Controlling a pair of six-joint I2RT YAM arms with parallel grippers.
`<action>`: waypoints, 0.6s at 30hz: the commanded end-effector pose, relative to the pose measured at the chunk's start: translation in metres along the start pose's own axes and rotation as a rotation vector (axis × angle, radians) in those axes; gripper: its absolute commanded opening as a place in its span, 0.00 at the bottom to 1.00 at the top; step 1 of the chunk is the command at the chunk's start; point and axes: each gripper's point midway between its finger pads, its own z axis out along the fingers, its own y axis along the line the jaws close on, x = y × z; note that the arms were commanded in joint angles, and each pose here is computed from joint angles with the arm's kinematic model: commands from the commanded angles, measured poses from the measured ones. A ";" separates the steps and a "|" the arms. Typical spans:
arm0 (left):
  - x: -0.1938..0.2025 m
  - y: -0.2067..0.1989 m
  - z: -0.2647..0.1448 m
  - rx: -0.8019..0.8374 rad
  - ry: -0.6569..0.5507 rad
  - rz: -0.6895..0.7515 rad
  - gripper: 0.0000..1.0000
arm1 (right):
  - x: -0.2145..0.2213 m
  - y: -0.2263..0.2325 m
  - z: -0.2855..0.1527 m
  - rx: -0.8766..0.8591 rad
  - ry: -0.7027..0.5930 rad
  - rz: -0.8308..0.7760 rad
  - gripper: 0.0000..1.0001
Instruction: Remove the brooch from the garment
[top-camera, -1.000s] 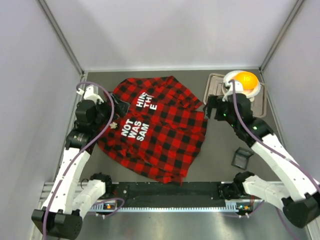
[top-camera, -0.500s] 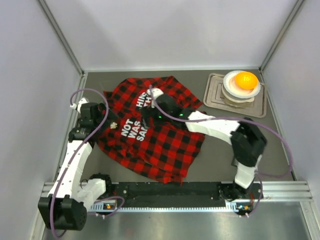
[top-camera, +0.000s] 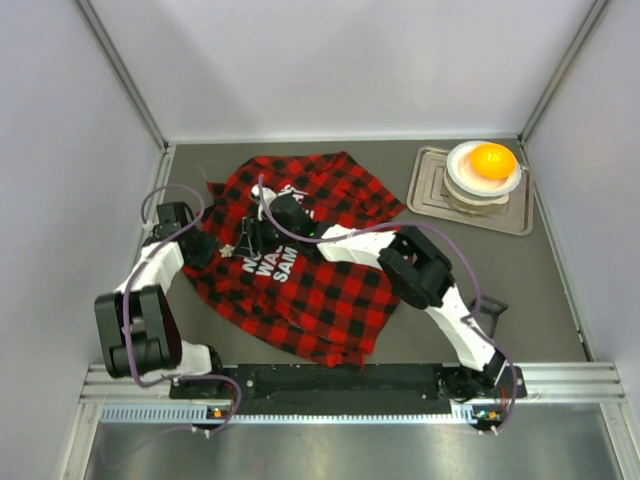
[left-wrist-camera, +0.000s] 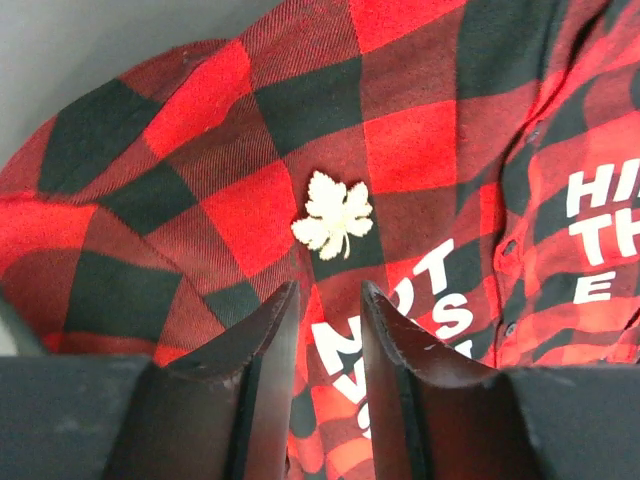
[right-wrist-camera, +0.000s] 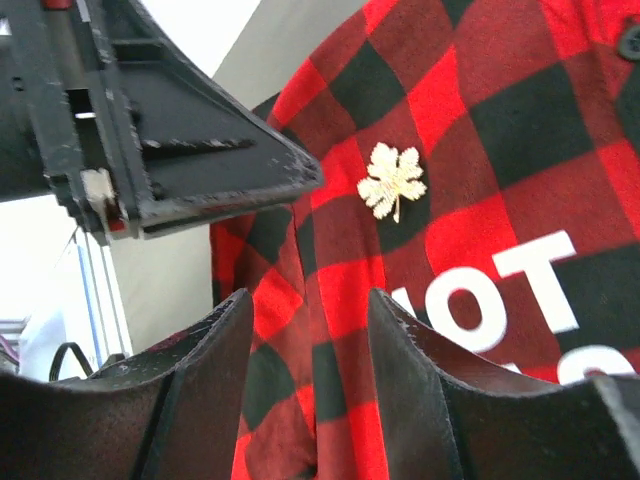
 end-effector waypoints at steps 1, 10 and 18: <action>-0.018 -0.024 0.017 0.105 0.022 0.033 0.33 | -0.024 0.037 0.022 -0.178 -0.050 -0.005 0.49; -0.019 -0.010 0.044 0.032 0.069 -0.020 0.12 | 0.005 0.009 0.058 -0.166 0.009 0.025 0.44; -0.006 0.019 0.061 -0.071 0.127 -0.059 0.00 | 0.020 -0.003 0.067 -0.158 0.033 0.035 0.38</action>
